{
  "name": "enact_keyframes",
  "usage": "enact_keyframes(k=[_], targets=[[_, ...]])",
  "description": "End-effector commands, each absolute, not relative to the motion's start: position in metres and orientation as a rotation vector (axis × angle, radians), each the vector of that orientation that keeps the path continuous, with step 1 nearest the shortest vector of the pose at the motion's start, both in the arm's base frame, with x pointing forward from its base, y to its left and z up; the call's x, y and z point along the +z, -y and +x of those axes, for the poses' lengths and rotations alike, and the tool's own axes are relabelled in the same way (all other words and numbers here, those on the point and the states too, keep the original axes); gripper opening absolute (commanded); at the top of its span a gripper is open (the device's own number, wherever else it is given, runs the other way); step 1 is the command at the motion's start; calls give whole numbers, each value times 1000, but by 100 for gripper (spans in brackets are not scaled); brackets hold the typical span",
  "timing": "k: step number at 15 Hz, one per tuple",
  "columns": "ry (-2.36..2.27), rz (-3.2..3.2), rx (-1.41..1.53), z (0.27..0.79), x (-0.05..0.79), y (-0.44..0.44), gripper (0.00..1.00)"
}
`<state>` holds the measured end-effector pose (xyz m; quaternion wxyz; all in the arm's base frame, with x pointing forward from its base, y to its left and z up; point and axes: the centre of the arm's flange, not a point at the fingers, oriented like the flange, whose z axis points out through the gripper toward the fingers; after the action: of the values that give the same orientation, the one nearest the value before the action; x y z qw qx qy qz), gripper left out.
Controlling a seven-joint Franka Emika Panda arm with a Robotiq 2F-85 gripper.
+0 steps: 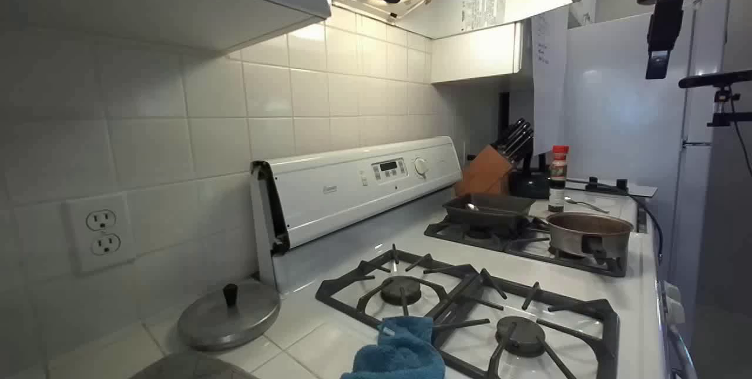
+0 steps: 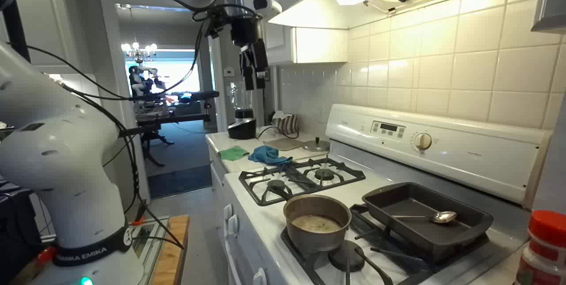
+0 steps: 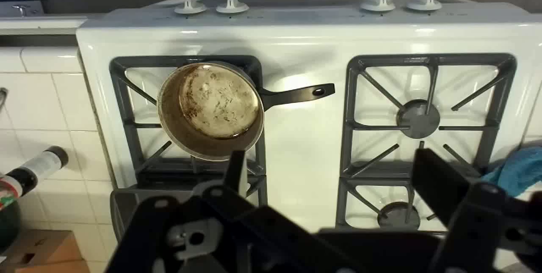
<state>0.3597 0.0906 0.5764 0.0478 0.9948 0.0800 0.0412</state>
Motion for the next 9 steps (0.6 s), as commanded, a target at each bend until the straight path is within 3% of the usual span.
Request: enact_keyframes(k=[1,9], targets=[[-244,3034,126,360,577,-91,100],[-77,3014,182,366,578,-60,100]])
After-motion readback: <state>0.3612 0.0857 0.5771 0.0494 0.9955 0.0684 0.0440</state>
